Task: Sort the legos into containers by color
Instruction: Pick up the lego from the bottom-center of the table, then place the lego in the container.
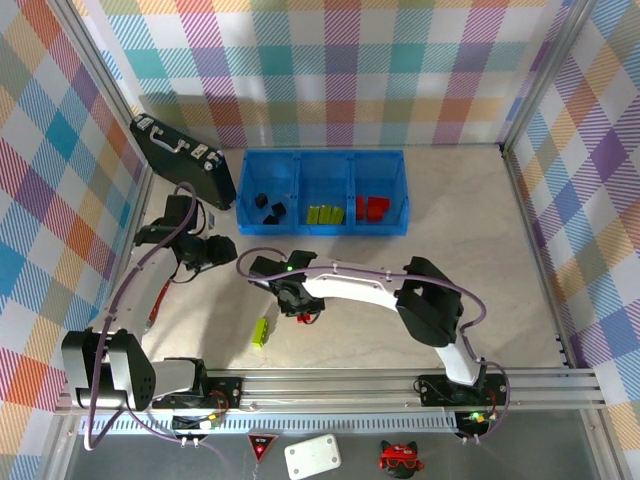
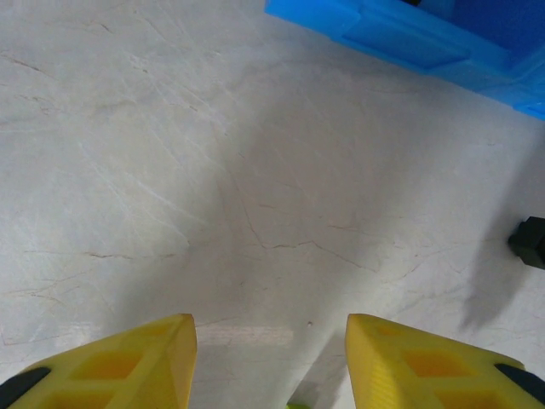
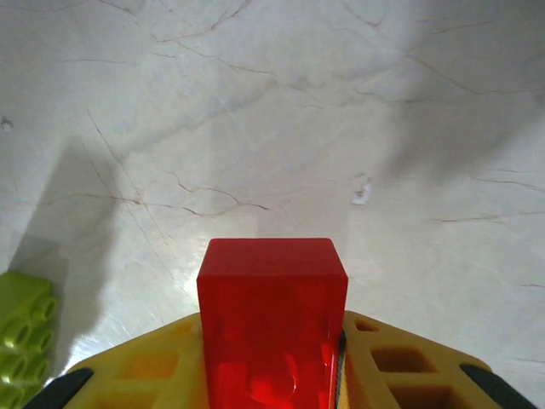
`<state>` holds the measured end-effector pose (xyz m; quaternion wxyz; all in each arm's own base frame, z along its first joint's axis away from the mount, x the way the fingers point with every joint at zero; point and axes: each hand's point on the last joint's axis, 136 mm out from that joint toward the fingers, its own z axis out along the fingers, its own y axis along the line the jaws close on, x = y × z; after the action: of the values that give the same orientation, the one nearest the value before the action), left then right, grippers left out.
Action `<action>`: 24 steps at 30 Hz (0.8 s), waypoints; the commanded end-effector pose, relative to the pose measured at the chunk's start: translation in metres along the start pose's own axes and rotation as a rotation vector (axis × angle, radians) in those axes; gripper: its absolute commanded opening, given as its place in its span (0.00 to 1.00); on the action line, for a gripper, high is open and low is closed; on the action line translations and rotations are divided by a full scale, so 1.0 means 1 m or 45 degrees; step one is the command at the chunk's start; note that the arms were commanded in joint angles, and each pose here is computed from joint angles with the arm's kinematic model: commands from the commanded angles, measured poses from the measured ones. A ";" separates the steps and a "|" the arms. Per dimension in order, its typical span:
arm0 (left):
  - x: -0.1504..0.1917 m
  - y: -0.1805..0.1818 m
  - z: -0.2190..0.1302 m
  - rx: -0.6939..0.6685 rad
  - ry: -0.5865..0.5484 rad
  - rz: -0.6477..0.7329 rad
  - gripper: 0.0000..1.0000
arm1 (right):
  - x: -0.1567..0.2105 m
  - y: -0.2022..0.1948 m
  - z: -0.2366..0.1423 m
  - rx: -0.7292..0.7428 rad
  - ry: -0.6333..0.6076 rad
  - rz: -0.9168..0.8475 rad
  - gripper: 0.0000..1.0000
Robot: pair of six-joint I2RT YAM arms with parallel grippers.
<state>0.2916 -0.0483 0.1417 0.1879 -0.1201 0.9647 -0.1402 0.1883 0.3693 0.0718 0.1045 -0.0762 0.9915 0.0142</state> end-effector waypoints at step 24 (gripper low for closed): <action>-0.040 -0.026 -0.016 0.065 -0.223 0.220 0.50 | -0.118 -0.152 -0.062 -0.059 -0.214 0.105 0.33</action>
<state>0.3250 -0.0548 0.1676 0.2624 -0.0617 0.9537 -0.1332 0.2980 0.2391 0.1377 0.1687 -0.0153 0.9848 0.0389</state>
